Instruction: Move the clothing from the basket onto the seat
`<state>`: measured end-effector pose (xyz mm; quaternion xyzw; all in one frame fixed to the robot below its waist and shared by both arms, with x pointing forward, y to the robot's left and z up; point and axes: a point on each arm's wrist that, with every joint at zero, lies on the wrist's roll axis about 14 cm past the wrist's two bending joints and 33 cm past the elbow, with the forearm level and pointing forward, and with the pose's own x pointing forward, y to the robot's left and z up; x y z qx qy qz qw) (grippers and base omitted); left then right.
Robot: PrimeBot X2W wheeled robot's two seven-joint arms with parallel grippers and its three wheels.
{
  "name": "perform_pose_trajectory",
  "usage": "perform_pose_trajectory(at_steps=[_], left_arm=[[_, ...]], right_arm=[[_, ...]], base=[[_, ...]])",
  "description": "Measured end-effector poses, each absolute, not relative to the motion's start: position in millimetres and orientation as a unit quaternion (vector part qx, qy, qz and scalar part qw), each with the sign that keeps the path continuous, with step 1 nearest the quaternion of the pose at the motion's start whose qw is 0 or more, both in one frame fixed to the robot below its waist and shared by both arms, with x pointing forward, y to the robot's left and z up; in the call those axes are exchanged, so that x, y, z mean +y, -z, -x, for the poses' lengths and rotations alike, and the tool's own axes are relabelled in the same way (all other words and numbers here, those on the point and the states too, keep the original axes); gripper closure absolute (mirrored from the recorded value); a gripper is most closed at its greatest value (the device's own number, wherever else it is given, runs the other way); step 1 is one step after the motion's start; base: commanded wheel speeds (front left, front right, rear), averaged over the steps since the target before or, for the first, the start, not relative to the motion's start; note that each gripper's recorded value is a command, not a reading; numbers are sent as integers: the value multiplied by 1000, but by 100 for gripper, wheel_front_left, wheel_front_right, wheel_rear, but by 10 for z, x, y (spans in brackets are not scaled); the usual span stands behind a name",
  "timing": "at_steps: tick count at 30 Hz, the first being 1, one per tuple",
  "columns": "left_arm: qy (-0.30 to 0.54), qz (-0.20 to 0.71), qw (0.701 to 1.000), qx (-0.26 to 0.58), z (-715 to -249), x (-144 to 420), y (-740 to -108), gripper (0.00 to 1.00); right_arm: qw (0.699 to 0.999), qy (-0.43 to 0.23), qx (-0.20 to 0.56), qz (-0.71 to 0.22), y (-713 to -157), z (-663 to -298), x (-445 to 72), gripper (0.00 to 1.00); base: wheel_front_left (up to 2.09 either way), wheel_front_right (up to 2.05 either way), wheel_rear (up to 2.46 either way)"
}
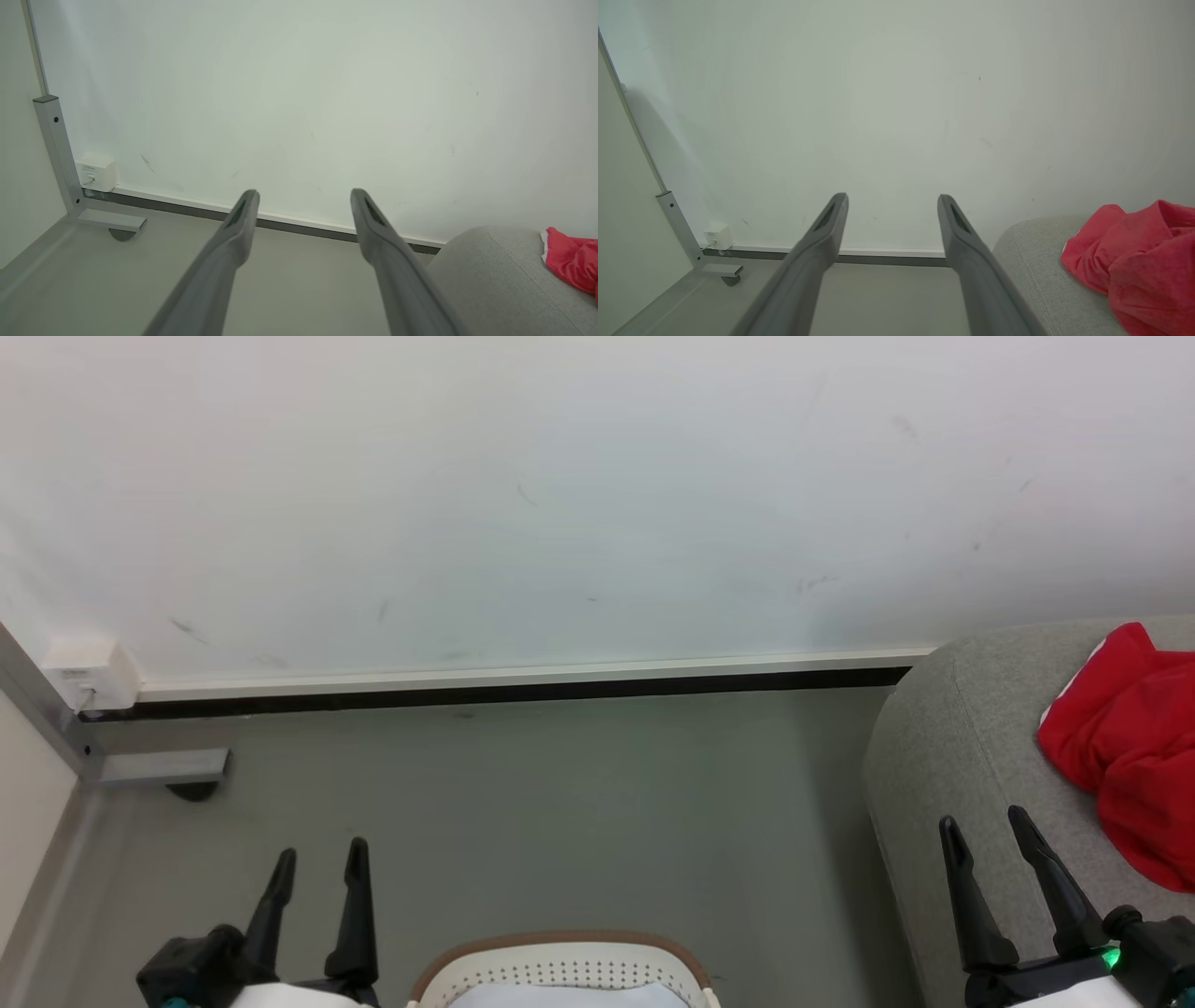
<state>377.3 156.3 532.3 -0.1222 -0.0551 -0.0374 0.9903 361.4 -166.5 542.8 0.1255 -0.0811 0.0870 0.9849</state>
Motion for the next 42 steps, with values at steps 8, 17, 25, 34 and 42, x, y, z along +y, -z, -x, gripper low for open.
perform_pose_trajectory(at_steps=[8, 17, 25, 34, 42], left_arm=[[44, 110, 991, -60, -3767, 1541, -5315, 0], [41, 105, 992, -61, -3762, 1560, -5297, 0], [38, 107, 992, -59, -3754, 1577, -5272, 0], [40, 110, 992, -47, -3739, 1542, -5191, 100], [27, 153, 988, -3, -3688, 1565, -4965, 100]], right_arm=[[984, -90, -85, -128, -5445, -3618, -1650, 0], [984, -91, -84, -132, -5436, -3619, -1637, 0], [983, -90, -86, -137, -5451, -3606, -1636, 0], [983, -86, -74, -141, -5369, -3568, -1636, 100], [979, -70, -36, -186, -5145, -3515, -1652, 100]], base=[[0, 0, 0], [0, 0, 0], [0, 0, 0], [0, 0, 0], [0, 0, 0]])
